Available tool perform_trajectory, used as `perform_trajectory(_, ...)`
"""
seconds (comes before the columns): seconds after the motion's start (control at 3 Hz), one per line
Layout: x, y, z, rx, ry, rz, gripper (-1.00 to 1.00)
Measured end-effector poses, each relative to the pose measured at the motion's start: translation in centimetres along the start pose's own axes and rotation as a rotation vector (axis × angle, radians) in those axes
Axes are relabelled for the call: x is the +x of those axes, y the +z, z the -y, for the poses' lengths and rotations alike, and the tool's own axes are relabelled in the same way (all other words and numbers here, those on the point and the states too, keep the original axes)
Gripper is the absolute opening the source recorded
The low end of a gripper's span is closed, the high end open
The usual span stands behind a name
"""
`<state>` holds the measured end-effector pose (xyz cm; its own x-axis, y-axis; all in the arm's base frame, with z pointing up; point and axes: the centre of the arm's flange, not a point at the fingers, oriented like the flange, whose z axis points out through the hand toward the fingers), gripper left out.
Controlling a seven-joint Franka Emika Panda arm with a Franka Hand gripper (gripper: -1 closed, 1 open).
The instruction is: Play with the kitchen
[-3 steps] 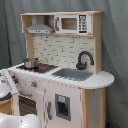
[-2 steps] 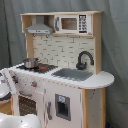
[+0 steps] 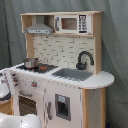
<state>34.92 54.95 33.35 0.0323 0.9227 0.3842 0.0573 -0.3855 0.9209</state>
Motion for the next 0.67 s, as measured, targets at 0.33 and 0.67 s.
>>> perform_trajectory(0.33,0.0,0.0,0.1,0.001,0.002,0.0,1.0)
perform_trajectory(0.67,1.1,-2.1,-0.1,-0.017,0.0,-0.024,1.0)
